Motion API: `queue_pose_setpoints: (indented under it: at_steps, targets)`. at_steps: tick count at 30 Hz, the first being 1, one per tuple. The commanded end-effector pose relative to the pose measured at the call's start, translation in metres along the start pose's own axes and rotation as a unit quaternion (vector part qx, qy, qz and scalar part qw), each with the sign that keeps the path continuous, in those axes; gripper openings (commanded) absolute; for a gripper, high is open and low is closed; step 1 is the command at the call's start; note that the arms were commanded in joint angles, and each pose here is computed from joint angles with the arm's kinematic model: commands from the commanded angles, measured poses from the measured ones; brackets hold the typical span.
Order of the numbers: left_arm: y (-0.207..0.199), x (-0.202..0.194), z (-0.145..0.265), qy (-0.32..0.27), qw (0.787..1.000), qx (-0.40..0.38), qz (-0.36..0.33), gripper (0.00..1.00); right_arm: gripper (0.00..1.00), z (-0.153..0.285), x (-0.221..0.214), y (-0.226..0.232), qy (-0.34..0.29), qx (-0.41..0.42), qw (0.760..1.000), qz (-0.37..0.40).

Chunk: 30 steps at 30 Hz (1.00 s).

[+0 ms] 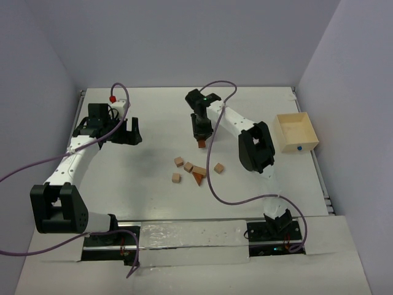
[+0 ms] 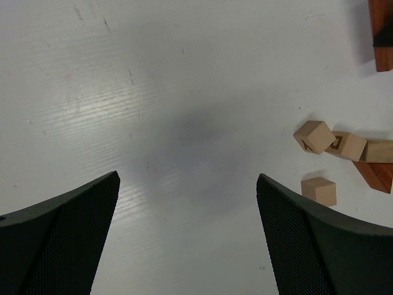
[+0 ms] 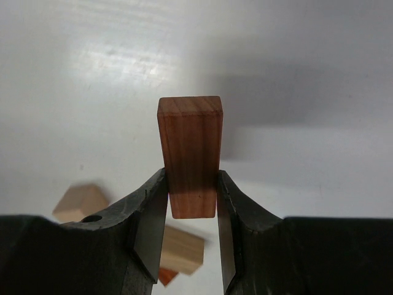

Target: Build the wood block tower

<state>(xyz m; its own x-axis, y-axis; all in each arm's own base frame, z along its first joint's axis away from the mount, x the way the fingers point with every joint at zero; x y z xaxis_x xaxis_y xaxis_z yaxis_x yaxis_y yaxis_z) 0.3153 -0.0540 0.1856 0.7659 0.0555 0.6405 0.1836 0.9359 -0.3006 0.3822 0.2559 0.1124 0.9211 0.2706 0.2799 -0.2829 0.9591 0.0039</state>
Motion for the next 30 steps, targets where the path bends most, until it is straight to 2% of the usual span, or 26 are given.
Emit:
queue_pose_setpoints:
  at_steps: [1,14,23,30]
  targets:
    - [0.0,0.013,0.0,-0.025,1.0,-0.002,0.0,0.99,0.0,-0.008,0.011,-0.007,-0.011,-0.052,0.997,-0.056]
    - [0.003,0.01,-0.007,-0.015,1.0,-0.001,0.003,0.99,0.0,-0.03,0.011,-0.003,0.01,-0.046,0.996,-0.081]
    - [0.003,0.01,-0.007,-0.015,1.0,-0.001,0.003,0.99,0.09,-0.042,0.004,-0.003,0.027,-0.04,0.996,-0.075]
    - [0.003,0.01,-0.006,-0.016,1.0,0.0,0.003,0.99,0.11,-0.055,0.0,-0.006,0.039,-0.051,0.996,-0.07]
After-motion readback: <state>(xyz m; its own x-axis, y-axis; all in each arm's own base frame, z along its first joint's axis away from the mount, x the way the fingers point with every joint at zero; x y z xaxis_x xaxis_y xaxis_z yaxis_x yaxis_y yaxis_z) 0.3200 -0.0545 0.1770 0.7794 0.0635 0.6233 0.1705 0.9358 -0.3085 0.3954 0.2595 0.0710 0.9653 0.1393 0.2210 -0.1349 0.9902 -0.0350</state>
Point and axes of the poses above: each gripper's point midway between its finger pads, its own z axis back along the fingers, its own y axis along the line the jaws close on, x = y × z, the point moved 5 cm from there along z, back along the fingers, and after that the axes turned 10 degrees about z, right-handed, at the moved point
